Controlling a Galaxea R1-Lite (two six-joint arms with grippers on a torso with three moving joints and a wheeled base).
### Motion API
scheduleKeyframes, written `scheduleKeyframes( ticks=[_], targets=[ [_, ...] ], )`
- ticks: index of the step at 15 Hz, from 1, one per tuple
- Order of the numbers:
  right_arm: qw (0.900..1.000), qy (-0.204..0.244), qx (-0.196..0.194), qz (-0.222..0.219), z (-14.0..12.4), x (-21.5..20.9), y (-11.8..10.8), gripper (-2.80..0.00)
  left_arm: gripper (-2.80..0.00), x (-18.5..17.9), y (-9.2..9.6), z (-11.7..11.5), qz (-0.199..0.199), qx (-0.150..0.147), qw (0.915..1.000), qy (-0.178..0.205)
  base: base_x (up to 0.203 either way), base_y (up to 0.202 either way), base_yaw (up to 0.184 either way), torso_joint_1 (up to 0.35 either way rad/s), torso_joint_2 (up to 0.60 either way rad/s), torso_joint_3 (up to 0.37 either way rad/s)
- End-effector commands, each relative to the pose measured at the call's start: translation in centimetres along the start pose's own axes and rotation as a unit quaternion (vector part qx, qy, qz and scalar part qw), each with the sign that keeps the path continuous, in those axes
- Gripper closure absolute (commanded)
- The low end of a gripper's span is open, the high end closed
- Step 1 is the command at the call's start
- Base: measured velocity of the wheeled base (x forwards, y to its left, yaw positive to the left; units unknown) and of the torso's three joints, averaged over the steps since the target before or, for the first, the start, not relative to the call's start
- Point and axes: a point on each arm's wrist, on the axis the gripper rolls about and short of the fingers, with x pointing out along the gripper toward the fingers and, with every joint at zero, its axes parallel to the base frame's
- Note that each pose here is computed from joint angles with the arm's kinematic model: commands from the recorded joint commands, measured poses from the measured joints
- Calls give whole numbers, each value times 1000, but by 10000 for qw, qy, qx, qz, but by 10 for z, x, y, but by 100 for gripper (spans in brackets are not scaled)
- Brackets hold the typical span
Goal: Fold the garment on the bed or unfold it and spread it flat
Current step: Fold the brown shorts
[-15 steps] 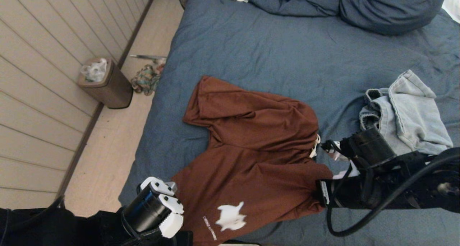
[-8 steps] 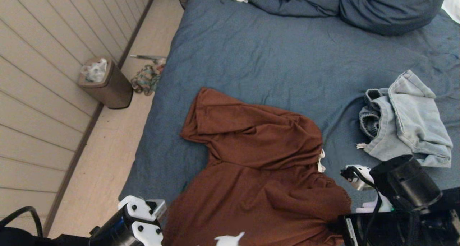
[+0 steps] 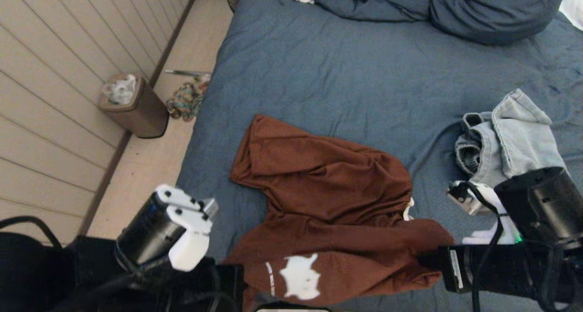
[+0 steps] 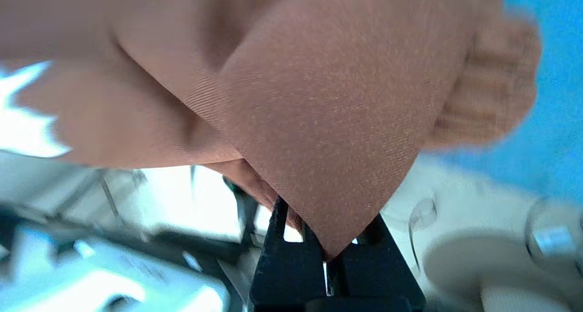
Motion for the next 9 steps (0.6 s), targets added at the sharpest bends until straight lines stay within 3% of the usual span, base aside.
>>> scheduleKeyframes(
  ticks=[1,4,7,9],
  targets=[
    [9995,-294,97,-14,31,6,6,0,0,5,-9,51,-28,-104,9981,-601,0,0,0,0,0,0],
    [9988,-321,278,-230,65,36,2,0,0,-3,-13,115,-13,-145,9918,-1267,0,0,0,0,0,0],
    [9968,-508,492,-380,102,62,-7,0,0,-5,6,177,71,-314,9832,-1798,0,0,0,0,0,0],
    [9951,-698,582,-402,122,70,-10,0,0,6,17,206,50,-389,9805,-1924,0,0,0,0,0,0]
  ],
)
